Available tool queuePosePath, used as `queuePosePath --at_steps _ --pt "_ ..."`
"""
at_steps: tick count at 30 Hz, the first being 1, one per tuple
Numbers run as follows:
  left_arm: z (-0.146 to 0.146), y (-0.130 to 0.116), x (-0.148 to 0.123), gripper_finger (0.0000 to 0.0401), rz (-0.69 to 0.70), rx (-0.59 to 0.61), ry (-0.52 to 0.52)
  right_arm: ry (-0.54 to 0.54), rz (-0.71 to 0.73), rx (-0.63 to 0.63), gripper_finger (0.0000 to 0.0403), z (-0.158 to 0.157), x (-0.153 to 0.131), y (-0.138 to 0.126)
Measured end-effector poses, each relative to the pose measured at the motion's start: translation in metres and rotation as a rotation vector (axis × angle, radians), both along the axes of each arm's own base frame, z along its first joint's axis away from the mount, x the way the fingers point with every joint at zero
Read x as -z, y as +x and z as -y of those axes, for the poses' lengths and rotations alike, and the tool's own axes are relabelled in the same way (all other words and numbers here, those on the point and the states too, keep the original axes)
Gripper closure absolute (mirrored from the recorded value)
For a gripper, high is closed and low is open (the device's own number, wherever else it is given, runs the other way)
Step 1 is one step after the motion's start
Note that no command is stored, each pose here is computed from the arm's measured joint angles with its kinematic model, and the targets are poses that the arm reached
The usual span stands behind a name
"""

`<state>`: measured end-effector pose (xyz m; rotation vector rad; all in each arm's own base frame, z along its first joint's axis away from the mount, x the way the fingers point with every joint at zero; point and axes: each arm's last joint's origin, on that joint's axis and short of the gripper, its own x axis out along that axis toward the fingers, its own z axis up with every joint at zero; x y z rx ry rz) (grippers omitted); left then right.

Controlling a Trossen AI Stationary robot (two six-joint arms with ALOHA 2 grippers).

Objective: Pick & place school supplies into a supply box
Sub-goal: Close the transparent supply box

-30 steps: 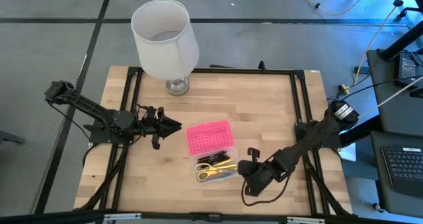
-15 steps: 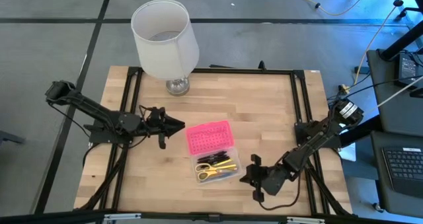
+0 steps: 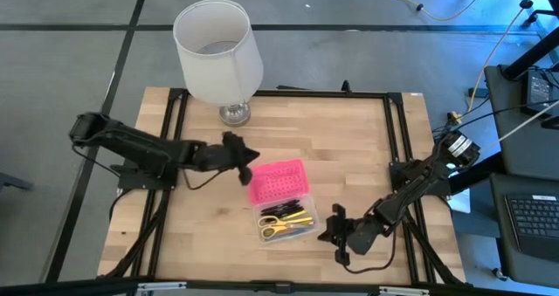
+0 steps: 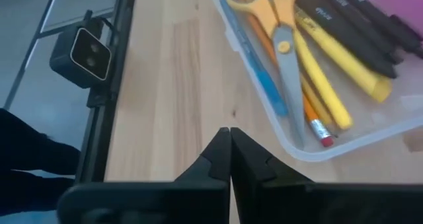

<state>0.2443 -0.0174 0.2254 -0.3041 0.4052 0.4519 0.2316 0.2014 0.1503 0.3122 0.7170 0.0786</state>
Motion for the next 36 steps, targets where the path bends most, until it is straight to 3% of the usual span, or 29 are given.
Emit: queuePosePath --at_steps 5,20,36 --pt "-0.024 0.017 0.013 0.0399 -0.132 -0.063 -0.029 0.0 -0.001 0.0 0.0401 -0.004 0.011 0.004" --pt "-0.076 0.031 0.054 0.0399 -0.271 0.015 -0.28 0.025 -0.034 0.062 0.0402 -0.006 0.038 0.012" --pt "-0.084 0.047 0.099 0.0399 -0.335 0.067 -0.386 0.033 -0.002 0.081 0.0399 -0.006 0.036 0.014"
